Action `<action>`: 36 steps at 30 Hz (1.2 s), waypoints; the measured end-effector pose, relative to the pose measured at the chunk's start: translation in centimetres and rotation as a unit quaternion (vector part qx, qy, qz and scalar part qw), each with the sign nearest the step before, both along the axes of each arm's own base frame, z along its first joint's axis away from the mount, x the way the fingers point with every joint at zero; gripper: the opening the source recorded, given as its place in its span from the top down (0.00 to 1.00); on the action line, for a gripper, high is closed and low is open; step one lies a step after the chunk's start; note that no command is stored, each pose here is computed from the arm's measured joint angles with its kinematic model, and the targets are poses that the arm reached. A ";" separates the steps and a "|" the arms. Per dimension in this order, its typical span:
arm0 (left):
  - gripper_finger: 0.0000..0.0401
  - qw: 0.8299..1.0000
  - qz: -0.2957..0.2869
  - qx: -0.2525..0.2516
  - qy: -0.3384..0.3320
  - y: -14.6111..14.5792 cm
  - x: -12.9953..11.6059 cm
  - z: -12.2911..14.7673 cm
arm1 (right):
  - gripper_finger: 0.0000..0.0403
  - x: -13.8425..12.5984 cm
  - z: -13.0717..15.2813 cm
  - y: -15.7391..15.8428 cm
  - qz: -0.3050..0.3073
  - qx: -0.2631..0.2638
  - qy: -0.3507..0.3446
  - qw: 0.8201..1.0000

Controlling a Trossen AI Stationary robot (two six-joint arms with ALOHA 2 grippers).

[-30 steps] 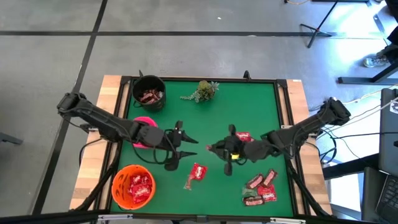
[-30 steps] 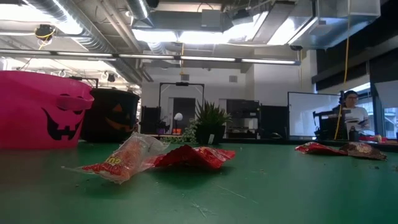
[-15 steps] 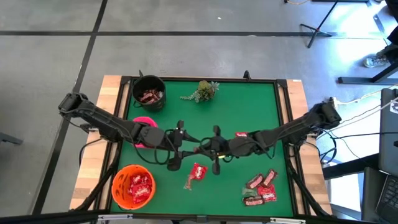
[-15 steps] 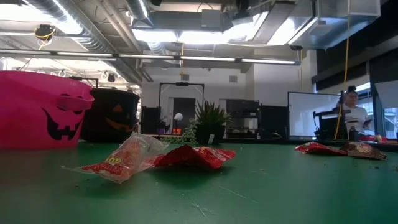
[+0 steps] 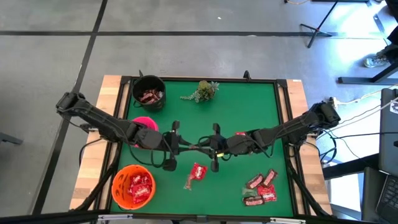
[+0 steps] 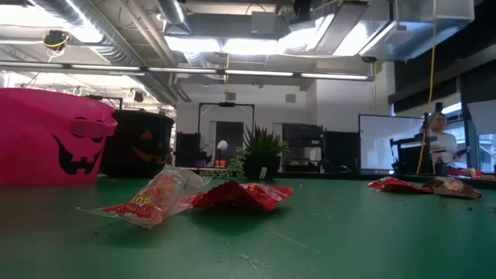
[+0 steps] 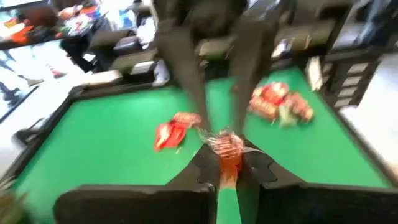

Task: Sort candy
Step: Put the orange gummy into the pink bucket, then put the red candy into the orange bucket

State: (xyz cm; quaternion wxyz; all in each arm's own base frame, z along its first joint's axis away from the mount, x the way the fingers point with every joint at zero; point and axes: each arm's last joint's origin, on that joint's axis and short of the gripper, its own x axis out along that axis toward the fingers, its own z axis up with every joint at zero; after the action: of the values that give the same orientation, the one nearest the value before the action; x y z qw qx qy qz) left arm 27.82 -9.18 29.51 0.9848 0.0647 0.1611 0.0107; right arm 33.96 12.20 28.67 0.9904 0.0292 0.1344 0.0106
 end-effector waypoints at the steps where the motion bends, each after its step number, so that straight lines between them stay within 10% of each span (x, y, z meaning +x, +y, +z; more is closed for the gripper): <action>1: 0.97 1.000 0.005 0.004 0.008 0.2 -0.5 0.2 | 0.79 -0.1 0.2 0.0 0.005 0.003 -0.004 1.000; 9: 0.96 0.976 0.171 0.056 0.121 3.5 -8.2 1.4 | 0.44 -1.3 2.9 0.3 0.017 0.021 0.026 0.999; 17: 0.94 0.912 0.315 -0.061 0.254 6.7 -15.8 0.4 | 0.36 -2.7 5.4 2.2 -0.017 -0.015 0.059 0.998; 28: 0.62 0.896 0.277 -0.098 0.333 6.3 -16.0 -1.7 | 0.41 -3.9 3.4 1.5 -0.076 -0.047 0.160 0.983; 36: 0.41 0.910 0.271 -0.115 0.293 6.0 -15.1 -1.5 | 0.41 -6.9 0.8 -0.1 -0.180 -0.038 0.325 0.928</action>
State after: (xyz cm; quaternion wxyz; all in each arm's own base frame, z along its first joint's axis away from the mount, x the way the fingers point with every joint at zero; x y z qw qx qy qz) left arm 12.68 -3.15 28.02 0.8531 -0.0948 0.4541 0.2388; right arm 27.07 12.11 29.49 0.8782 0.0175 0.4414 -0.1832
